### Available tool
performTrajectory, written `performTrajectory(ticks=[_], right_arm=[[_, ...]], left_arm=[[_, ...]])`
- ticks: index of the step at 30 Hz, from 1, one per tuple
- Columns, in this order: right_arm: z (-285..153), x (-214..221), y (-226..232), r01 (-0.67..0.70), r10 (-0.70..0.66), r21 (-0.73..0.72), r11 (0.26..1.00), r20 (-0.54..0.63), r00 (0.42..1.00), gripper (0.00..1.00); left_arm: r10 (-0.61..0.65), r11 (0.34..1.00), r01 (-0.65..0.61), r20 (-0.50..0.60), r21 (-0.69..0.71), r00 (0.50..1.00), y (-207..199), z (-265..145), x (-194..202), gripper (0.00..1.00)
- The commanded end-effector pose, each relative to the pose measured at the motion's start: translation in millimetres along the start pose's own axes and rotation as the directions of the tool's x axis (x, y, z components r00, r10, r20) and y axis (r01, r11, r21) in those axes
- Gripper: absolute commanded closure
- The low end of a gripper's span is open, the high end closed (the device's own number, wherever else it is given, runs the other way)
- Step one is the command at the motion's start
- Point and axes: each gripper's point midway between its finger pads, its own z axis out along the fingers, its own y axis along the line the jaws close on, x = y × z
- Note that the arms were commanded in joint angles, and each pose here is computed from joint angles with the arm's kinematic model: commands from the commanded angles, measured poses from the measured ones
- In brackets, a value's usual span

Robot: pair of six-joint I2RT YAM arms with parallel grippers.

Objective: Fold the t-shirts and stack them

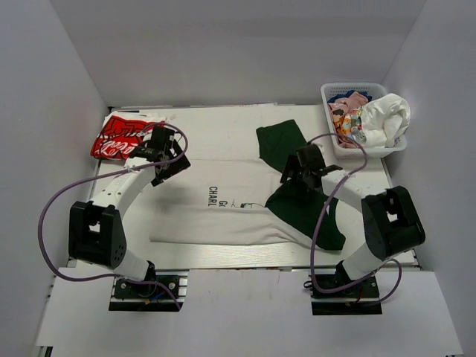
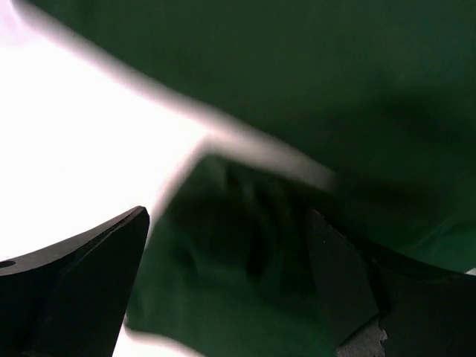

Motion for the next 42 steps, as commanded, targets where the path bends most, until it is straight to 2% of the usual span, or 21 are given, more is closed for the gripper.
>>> performTrajectory(ticks=[1,3,4,5,7,9,10,12,13,14,16,17,23,26,28,31,35,39,41,42], right_arm=[[-8,-102,-6,-0.052,0.007,0.136,0.989,0.314,0.949,0.10],[-16,-134,-6,-0.014,-0.047,0.159,0.987,0.374,0.926,0.10],[-13,-145,2,0.046,-0.091,0.124,0.991,0.391,0.916,0.10],[-13,-146,3,0.046,-0.091,0.122,0.991,0.394,0.915,0.10],[-13,-134,24,0.156,-0.158,0.032,0.987,0.325,0.933,0.10],[-17,-131,36,0.177,-0.163,-0.017,0.984,0.307,0.938,0.10],[-19,-108,25,0.175,-0.171,-0.001,0.984,0.221,0.960,0.10],[-31,-78,26,0.165,-0.157,-0.050,0.985,0.135,0.978,0.10],[-41,-74,32,0.168,-0.155,-0.080,0.983,0.145,0.977,0.10],[-41,-39,24,0.172,-0.163,-0.117,0.978,0.080,0.983,0.10],[-49,-23,27,0.153,-0.140,-0.167,0.974,0.088,0.986,0.10],[-48,-3,29,0.150,-0.145,-0.215,0.965,0.039,0.989,0.10],[-31,18,44,0.110,-0.113,-0.288,0.951,0.008,0.994,0.10],[-15,20,50,0.103,-0.112,-0.289,0.952,-0.016,0.994,0.10],[-11,11,64,0.099,-0.097,-0.325,0.941,0.021,0.995,0.10],[-7,-19,92,0.128,-0.088,-0.364,0.923,0.125,0.988,0.10],[-1,-54,113,0.168,-0.088,-0.325,0.931,0.247,0.965,0.10],[4,-73,132,0.212,-0.130,-0.303,0.929,0.271,0.954,0.10],[15,-70,129,0.242,-0.179,-0.261,0.935,0.243,0.953,0.10],[15,-62,122,0.248,-0.206,-0.229,0.941,0.192,0.960,0.10]], left_arm=[[-0.006,1.000,0.006,0.053,-0.008,0.999,2,-5,-21,0.00],[-0.009,1.000,0.009,0.061,-0.001,0.998,-1,-3,-24,0.00],[-0.006,1.000,0.005,0.057,0.004,0.998,-1,1,-25,0.00],[-0.006,1.000,0.005,0.056,0.004,0.998,-1,1,-25,0.00],[0.001,1.000,-0.001,0.038,-0.002,0.999,0,8,-24,0.00],[0.005,1.000,-0.005,0.023,-0.014,1.000,2,10,-21,0.00],[0.005,1.000,-0.005,0.017,-0.007,1.000,0,10,-20,0.00],[-0.002,1.000,0.002,0.019,-0.012,1.000,3,11,-22,0.00],[0.011,1.000,-0.011,0.003,-0.024,1.000,8,14,-15,0.00],[0.013,0.999,-0.013,-0.004,-0.029,1.000,10,15,-11,0.00],[0.014,1.000,-0.014,-0.014,-0.024,1.000,11,19,-6,0.00],[0.014,1.000,-0.014,-0.022,-0.013,1.000,9,19,-4,0.00],[0.017,1.000,-0.017,-0.047,-0.006,0.999,11,22,5,0.00],[0.019,1.000,-0.020,-0.046,-0.021,0.999,14,22,6,0.00],[0.020,0.999,-0.022,-0.054,-0.026,0.998,16,23,9,0.00],[0.017,1.000,-0.017,-0.038,-0.015,0.999,14,21,5,0.00],[0.017,1.000,-0.017,-0.031,-0.023,0.999,15,21,4,0.00],[0.020,0.999,-0.021,-0.043,-0.026,0.999,19,23,6,0.00],[0.020,0.999,-0.021,-0.043,-0.026,0.999,19,23,6,0.00],[0.020,0.999,-0.021,-0.036,-0.034,0.999,21,23,5,0.00]])
